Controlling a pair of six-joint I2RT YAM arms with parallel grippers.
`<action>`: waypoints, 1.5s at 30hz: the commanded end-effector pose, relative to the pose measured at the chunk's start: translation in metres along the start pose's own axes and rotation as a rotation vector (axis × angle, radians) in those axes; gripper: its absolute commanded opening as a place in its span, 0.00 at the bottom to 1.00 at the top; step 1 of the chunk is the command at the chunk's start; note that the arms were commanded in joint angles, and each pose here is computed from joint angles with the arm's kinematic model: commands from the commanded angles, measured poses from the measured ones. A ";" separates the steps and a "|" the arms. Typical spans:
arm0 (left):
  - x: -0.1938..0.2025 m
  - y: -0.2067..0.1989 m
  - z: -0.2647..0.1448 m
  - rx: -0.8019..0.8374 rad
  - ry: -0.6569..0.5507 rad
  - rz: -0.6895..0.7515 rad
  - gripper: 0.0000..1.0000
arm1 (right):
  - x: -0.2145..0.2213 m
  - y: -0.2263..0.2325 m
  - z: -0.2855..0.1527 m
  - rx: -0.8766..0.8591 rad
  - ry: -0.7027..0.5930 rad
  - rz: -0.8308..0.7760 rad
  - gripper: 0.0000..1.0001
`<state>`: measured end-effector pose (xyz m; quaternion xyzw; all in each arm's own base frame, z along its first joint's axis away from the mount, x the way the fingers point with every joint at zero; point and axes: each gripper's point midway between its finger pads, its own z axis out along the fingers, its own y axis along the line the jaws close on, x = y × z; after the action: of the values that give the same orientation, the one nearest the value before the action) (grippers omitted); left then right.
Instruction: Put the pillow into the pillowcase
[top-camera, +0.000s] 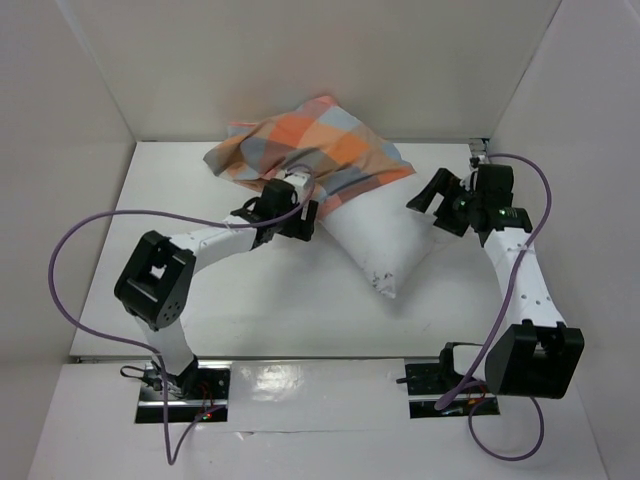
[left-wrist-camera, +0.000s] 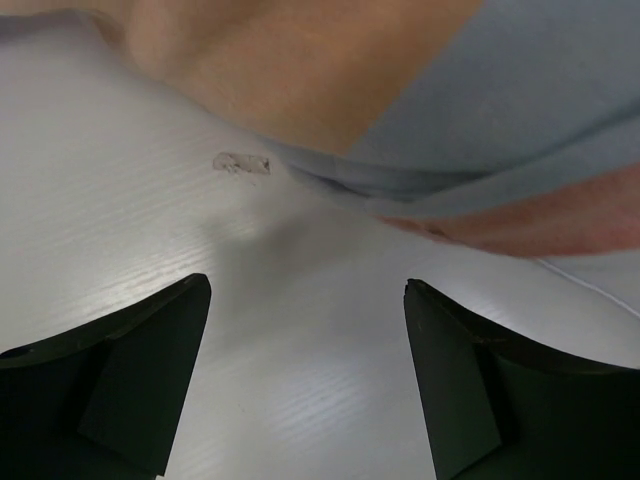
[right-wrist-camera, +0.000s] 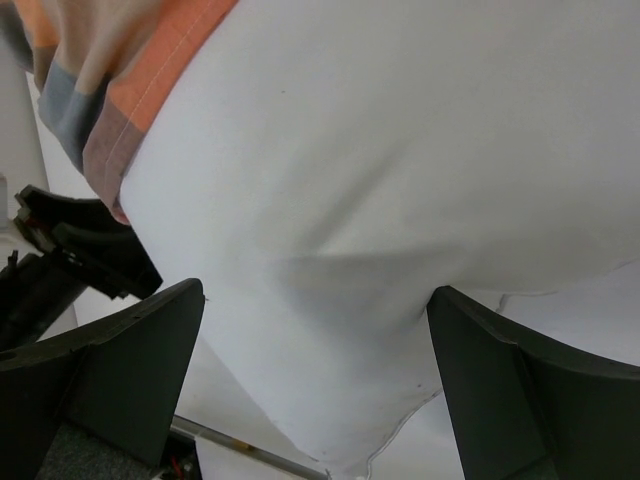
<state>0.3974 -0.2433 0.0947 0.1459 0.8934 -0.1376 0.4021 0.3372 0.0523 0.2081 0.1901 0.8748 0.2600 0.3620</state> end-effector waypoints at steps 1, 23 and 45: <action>-0.036 -0.007 0.016 0.083 -0.111 0.030 0.90 | -0.022 0.016 -0.013 -0.031 -0.060 -0.048 0.99; -0.062 0.002 0.035 0.084 -0.135 -0.056 0.00 | -0.009 0.010 -0.023 0.033 0.068 -0.083 0.99; -0.102 -0.087 -0.049 0.287 -0.181 0.029 0.00 | 0.108 0.081 0.027 -0.216 0.223 -0.060 0.05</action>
<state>0.4081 -0.2817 0.1415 0.1677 0.8706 -0.1993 0.4174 0.2215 0.1477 0.1310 0.1120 0.9302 0.2955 0.1868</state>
